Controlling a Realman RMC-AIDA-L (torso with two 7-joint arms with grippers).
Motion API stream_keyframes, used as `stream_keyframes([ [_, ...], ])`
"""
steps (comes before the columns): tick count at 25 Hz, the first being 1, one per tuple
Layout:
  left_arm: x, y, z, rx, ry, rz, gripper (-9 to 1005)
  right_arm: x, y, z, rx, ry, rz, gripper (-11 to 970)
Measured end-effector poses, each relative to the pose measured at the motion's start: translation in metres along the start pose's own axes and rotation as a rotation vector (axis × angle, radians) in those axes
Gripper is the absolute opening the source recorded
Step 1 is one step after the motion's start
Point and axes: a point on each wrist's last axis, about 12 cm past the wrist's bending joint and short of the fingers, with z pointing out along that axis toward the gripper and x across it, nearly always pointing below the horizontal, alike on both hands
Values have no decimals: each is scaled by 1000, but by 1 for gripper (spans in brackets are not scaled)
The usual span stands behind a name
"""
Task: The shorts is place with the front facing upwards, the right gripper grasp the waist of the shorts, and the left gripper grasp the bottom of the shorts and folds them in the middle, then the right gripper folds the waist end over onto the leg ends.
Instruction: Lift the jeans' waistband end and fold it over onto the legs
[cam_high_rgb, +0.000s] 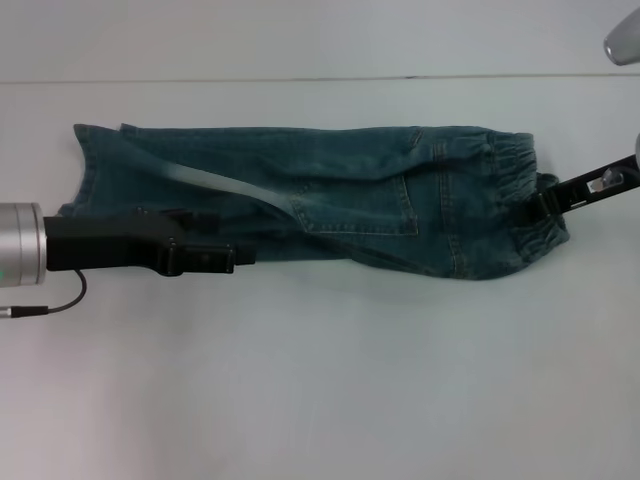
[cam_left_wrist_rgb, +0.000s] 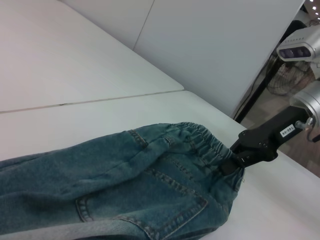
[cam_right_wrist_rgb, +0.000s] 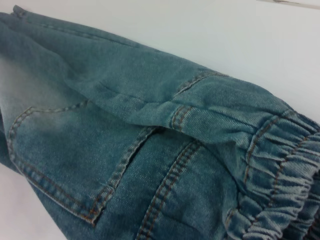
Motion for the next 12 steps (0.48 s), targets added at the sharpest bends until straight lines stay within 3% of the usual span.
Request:
stream_keyframes([
  [4, -1, 0, 0, 2, -7, 1, 884, 1, -2, -2, 3, -4, 0, 64],
  [12, -1, 0, 10, -24, -23, 23, 877, 1, -9, -19, -26, -56, 19, 50],
])
